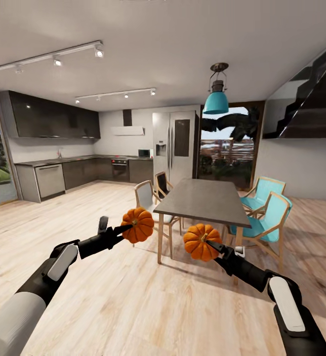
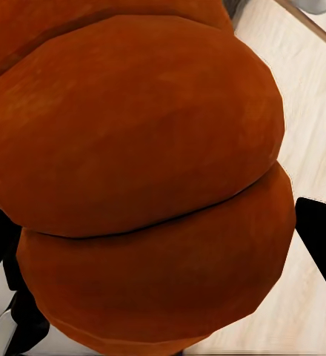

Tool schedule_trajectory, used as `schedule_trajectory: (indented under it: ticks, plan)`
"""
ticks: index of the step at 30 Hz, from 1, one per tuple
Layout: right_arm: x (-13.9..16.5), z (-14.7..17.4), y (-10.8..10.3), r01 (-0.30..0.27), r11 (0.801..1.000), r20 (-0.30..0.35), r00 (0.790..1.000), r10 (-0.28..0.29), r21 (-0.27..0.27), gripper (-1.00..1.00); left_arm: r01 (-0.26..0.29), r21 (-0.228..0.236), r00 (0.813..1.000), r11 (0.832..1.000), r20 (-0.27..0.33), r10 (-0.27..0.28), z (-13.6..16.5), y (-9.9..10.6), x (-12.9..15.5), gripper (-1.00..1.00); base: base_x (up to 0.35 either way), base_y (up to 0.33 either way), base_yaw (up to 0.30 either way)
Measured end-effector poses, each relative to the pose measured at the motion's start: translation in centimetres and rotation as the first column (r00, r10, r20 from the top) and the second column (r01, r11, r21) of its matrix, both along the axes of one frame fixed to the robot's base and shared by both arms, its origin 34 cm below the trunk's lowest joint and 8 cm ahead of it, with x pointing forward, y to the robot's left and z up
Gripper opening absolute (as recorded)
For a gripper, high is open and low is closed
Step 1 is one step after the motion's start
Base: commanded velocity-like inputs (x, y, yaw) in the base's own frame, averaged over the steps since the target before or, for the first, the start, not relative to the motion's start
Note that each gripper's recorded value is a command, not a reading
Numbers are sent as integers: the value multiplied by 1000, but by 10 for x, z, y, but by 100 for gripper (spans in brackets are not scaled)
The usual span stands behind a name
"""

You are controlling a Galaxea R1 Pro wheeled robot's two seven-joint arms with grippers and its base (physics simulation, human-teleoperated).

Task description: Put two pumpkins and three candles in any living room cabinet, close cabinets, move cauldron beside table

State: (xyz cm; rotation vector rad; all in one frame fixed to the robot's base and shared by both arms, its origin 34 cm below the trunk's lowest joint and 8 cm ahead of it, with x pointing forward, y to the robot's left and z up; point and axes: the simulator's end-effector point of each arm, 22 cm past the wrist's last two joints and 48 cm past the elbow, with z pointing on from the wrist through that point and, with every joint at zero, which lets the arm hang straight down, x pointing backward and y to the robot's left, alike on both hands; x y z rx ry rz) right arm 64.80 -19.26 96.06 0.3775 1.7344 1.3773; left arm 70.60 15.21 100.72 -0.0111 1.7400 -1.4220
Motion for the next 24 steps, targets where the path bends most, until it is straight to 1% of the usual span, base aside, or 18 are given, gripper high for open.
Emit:
schedule_trajectory:
  ticks: [13,20,24]
  plan:
    - [-2,5,0,0,1000,10,1000,0,0,-100,0,1,1000,1000,9,0,5,0,-2,-100,0,0,207]
    - [-4,7,8,-18,1000,15,1000,18,-11,-100,1,-1,1000,1000,15,-1,9,0,-3,-100,0,0,207]
    - [-4,8,9,-20,1000,18,1000,20,-12,-100,1,-1,1000,1000,18,-1,10,0,-4,-100,0,0,206]
